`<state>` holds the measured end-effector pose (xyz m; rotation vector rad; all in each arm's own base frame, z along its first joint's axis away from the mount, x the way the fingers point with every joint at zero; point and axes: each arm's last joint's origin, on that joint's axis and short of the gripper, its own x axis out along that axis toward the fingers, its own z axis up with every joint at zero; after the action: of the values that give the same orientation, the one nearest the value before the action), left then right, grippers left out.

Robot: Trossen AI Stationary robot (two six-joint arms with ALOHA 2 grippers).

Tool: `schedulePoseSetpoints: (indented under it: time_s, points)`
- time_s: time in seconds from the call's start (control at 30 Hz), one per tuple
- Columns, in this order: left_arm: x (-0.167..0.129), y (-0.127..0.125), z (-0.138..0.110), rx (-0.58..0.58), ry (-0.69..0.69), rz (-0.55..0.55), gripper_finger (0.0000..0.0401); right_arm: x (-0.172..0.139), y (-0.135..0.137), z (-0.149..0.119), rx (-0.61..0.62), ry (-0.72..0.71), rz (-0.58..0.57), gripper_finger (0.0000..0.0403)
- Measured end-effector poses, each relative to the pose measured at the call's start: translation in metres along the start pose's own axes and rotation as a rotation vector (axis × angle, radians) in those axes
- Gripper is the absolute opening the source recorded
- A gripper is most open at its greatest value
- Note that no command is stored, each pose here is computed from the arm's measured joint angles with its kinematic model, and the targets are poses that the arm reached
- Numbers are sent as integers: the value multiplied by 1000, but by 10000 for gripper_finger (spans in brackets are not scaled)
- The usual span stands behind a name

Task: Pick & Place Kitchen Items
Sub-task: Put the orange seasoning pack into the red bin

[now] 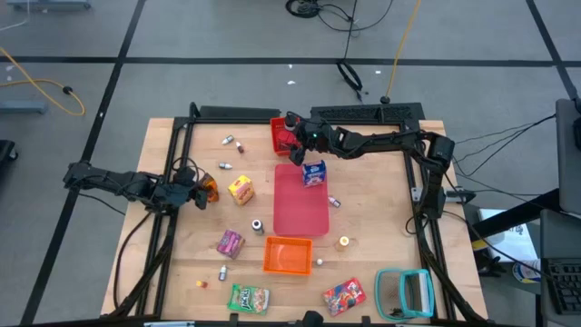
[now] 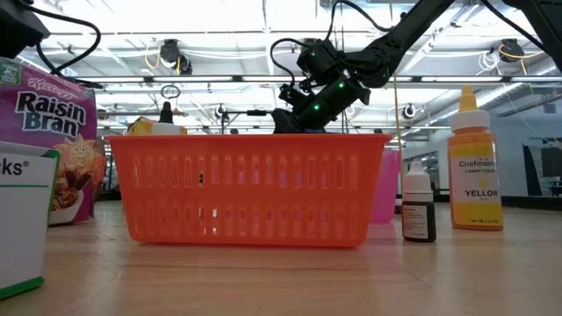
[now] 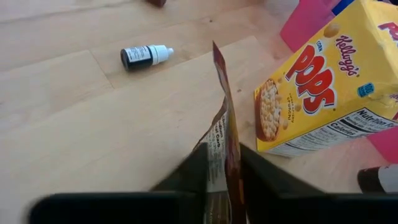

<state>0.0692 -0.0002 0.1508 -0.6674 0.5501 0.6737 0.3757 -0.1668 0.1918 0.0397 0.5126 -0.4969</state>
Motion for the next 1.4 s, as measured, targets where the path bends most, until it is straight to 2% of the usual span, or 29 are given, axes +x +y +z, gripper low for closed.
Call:
schedulePoseSetpoints:
  time_s: [0.07,0.23,0.5,0.97,1.23,1.4]
  points:
    - [0,0,0,6,-2,0,12,0,0,0,0,0,0,278]
    - [0,-1,1,-15,-11,-9,5,0,0,0,0,0,0,278]
    - [-9,-18,17,-27,-115,-143,1,0,0,0,0,0,0,279]
    - [-35,-33,57,37,-305,-59,0,0,0,0,0,0,4,279]
    - [-21,-58,85,174,-457,-47,0,-1,9,4,-5,-40,21,279]
    - [-7,-61,101,204,-472,-56,0,-9,18,11,-35,-60,42,276]
